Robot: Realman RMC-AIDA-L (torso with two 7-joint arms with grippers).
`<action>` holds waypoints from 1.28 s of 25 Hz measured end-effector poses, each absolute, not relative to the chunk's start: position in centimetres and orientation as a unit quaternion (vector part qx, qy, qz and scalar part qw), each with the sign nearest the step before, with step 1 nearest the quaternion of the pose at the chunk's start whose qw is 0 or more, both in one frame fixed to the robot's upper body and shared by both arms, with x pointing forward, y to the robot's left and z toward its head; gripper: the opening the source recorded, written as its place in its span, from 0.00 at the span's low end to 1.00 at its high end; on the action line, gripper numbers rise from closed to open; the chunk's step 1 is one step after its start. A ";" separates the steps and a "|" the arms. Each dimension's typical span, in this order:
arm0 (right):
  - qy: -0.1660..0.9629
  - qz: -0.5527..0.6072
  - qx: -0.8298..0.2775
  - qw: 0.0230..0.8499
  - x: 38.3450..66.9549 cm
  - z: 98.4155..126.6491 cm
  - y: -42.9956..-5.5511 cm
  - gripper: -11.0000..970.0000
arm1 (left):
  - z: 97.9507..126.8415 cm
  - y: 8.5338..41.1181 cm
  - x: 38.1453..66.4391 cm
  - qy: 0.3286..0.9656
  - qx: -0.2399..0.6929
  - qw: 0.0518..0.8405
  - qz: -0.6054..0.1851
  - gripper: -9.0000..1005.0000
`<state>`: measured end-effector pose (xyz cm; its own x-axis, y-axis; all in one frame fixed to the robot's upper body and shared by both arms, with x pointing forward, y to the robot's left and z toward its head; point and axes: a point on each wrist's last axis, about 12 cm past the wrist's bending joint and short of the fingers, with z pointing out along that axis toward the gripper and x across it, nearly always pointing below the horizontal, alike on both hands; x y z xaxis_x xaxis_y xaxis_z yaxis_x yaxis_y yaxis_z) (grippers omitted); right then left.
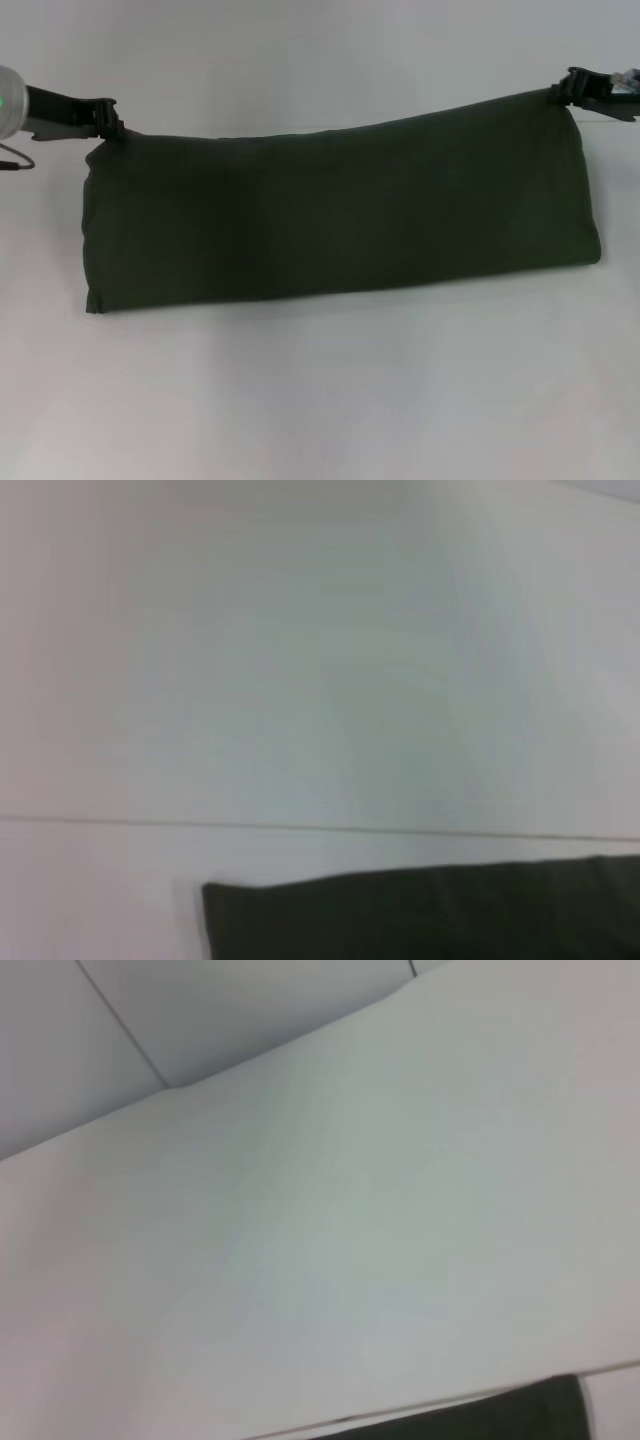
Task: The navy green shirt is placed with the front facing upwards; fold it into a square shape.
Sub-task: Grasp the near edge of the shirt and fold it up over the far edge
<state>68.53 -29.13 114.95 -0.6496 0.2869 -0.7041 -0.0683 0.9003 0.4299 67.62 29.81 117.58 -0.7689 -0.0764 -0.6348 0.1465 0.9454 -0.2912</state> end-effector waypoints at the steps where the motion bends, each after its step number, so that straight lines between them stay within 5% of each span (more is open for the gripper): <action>1: 0.883 0.208 0.062 0.416 68.7 114.8 -28.8 0.07 | 117.4 29.7 67.8 0.925 0.017 0.343 -0.161 0.02; 32: 0.874 0.162 0.060 0.453 70.7 115.1 -27.0 0.08 | 116.9 28.7 69.1 0.909 -0.008 0.394 -0.138 0.02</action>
